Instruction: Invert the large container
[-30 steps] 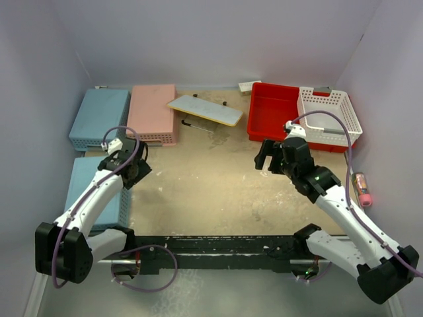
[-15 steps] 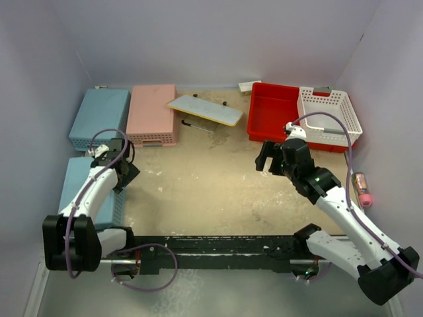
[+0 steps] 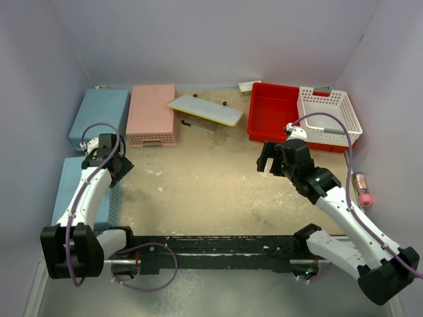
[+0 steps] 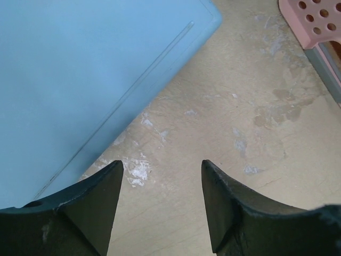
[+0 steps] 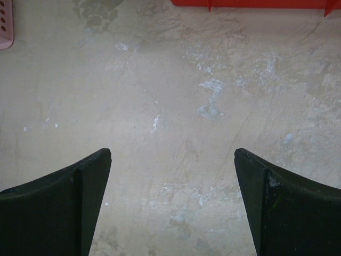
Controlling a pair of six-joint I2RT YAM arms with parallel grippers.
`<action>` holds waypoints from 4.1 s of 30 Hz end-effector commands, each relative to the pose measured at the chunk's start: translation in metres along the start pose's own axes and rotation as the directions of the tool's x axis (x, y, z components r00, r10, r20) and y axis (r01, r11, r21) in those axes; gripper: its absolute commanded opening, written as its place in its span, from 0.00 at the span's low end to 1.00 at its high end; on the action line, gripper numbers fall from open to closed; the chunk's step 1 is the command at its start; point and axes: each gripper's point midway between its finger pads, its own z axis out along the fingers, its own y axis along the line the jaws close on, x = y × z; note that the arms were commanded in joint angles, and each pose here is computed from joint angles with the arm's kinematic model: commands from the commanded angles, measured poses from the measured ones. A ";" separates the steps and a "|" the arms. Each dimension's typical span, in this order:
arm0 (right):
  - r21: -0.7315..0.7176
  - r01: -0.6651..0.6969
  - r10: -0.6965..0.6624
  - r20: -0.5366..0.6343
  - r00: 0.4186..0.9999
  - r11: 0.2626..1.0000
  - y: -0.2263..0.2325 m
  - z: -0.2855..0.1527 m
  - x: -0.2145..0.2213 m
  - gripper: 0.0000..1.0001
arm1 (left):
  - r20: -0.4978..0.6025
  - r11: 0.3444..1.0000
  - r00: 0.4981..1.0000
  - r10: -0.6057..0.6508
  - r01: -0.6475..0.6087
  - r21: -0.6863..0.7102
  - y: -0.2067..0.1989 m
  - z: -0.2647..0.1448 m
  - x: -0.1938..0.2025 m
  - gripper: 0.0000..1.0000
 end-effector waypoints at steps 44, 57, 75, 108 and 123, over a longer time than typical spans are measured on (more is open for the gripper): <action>0.393 0.020 0.080 -0.237 0.968 0.919 -0.151 0.171 -0.176 0.75 | 0.065 0.984 0.985 0.163 -0.156 -0.090 -0.005 0.002 -0.026 0.61; 0.293 -0.070 0.063 0.034 0.997 0.954 -0.113 0.095 -0.252 0.00 | 0.191 0.880 0.978 0.080 -0.159 0.447 -0.081 -0.109 -0.063 0.61; -0.481 -0.141 0.277 0.224 0.934 0.865 0.042 -0.072 -0.233 0.00 | 0.212 0.819 0.976 0.053 -0.164 0.550 -0.096 -0.157 -0.079 0.62; -0.892 -0.266 0.363 -0.127 0.923 0.365 0.199 -0.139 -0.105 0.00 | 0.189 0.821 0.980 0.061 -0.157 0.549 -0.104 -0.142 -0.077 0.62; -0.927 -0.345 0.141 -0.325 0.935 0.149 0.247 -0.159 -0.045 0.00 | 0.253 0.859 0.967 0.005 -0.134 0.494 -0.090 -0.153 -0.096 0.63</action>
